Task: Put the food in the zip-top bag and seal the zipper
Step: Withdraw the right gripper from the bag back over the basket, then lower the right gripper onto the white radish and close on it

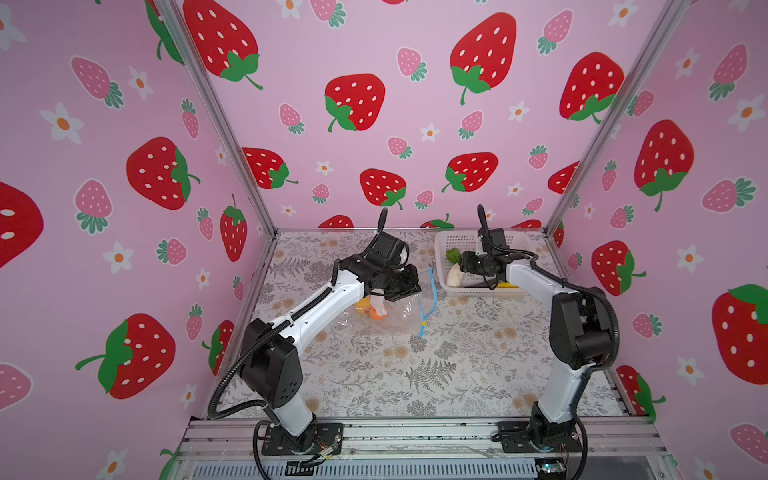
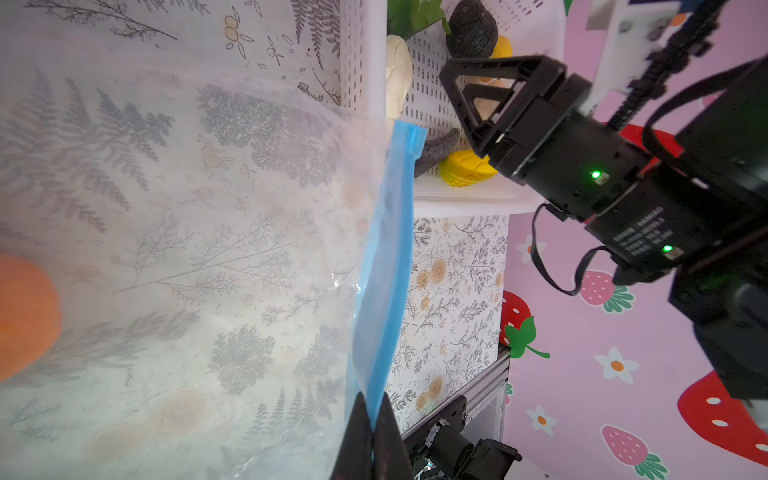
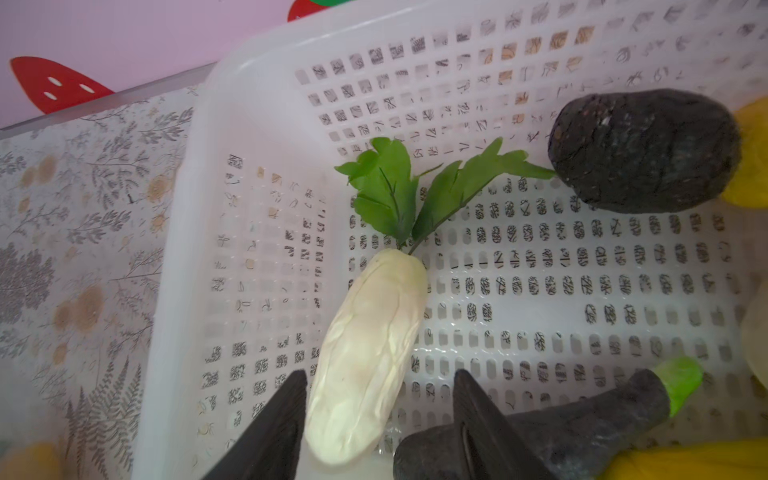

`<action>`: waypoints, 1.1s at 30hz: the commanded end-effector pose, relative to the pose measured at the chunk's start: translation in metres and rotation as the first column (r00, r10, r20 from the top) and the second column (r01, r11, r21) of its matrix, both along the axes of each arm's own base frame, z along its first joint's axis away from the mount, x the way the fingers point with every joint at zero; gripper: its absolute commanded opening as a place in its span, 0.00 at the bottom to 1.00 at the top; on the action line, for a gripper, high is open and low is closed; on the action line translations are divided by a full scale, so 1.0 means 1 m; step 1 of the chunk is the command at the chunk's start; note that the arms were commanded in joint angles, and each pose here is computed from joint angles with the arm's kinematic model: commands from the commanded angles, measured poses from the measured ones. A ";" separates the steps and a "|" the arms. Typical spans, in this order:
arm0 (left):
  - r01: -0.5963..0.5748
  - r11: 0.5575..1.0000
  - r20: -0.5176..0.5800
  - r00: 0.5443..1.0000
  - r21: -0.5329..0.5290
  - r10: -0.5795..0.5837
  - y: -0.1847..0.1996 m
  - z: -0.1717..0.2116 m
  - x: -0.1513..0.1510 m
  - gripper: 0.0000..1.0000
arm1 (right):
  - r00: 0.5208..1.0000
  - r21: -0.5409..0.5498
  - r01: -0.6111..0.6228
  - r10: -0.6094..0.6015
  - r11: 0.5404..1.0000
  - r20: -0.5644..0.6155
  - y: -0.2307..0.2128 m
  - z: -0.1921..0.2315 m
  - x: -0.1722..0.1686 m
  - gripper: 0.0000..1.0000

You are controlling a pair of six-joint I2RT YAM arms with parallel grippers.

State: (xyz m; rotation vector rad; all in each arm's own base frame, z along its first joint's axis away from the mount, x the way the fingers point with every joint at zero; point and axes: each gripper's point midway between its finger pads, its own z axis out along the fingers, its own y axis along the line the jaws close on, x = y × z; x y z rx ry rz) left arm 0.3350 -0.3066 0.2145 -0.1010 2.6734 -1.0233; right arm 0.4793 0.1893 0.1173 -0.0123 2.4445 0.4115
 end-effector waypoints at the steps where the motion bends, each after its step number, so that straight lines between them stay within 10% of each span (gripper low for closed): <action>1: 0.022 1.000 -0.001 1.000 -0.020 -0.022 -0.006 0.009 0.003 0.00 | 0.993 0.000 0.107 -0.107 0.994 -0.058 -0.005 -0.006 0.008 0.57; 33: 0.039 0.999 -0.010 0.999 -0.024 -0.039 -0.011 0.007 0.006 0.00 | 0.940 0.022 0.246 -0.233 0.969 -0.248 0.014 -0.067 0.040 0.65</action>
